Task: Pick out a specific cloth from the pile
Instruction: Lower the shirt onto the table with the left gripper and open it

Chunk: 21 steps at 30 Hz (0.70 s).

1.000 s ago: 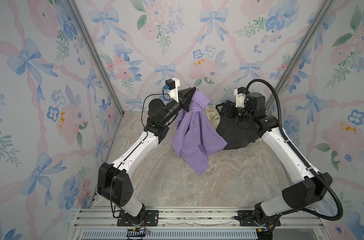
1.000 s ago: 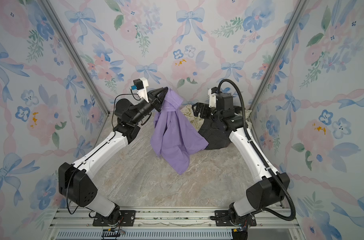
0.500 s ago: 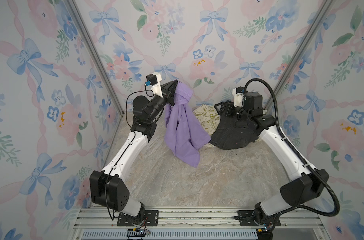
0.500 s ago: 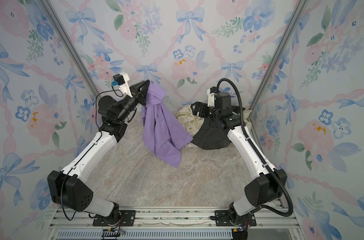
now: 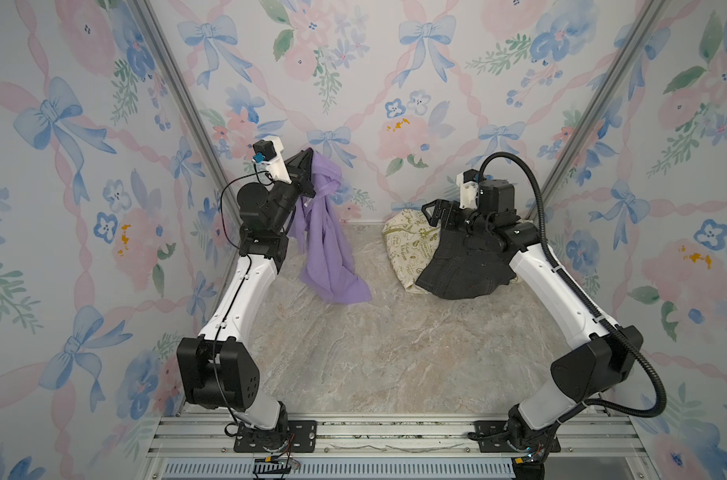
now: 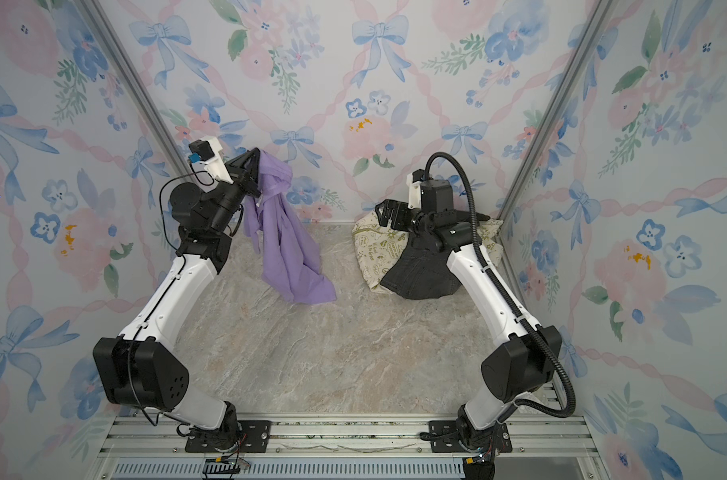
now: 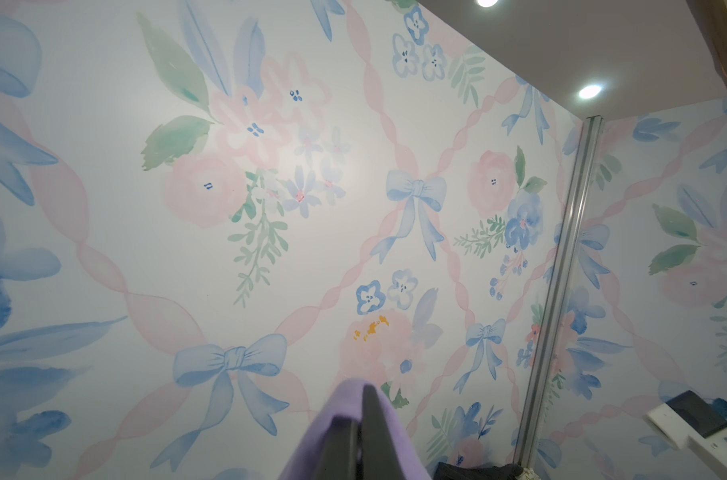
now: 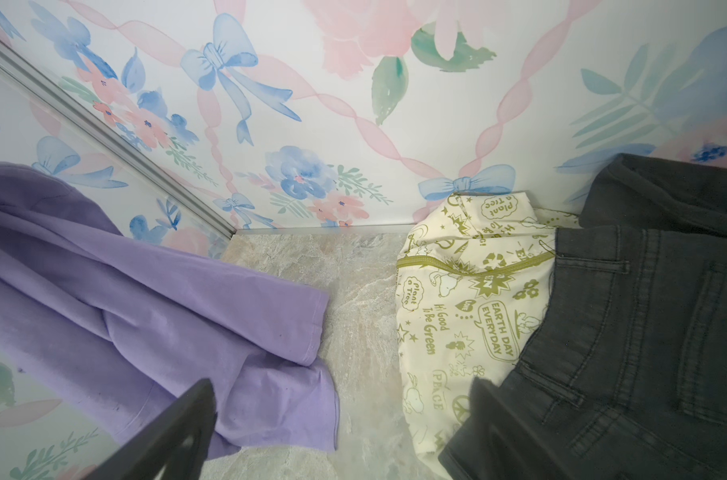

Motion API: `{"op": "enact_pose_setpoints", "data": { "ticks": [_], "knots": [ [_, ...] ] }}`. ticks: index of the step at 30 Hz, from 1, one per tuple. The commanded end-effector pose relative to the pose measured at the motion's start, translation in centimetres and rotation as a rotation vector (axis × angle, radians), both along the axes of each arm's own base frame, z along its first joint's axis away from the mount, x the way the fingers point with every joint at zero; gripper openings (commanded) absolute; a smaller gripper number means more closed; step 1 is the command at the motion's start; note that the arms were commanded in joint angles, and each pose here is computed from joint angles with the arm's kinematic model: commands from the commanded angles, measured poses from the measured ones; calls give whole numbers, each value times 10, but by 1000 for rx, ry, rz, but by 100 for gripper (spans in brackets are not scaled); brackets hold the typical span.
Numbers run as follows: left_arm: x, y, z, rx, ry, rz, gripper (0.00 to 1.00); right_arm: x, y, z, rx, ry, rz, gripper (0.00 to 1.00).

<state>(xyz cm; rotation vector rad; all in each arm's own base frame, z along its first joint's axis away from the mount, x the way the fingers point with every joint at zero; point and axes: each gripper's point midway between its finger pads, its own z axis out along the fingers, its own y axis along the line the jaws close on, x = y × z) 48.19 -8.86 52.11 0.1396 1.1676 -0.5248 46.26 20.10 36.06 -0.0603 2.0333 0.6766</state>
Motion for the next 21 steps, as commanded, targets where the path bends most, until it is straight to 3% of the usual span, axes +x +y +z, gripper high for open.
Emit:
{"op": "enact_pose_setpoints", "data": {
  "ticks": [1,9,12,16,21],
  "knots": [
    [12,16,22,-31,-60,25,0,7,8,3,4,-1,12,97],
    [46,34,54,-29,-128,31,0,16,12,4,-6,1,22,97],
    [51,35,48,-22,-112,29,0,17,13,3,-7,1,22,97],
    [55,31,6,-6,-16,16,0,18,12,-2,-7,11,18,97],
    [48,35,-88,-6,192,53,0,18,11,-9,-3,25,13,97]
  ]
}}
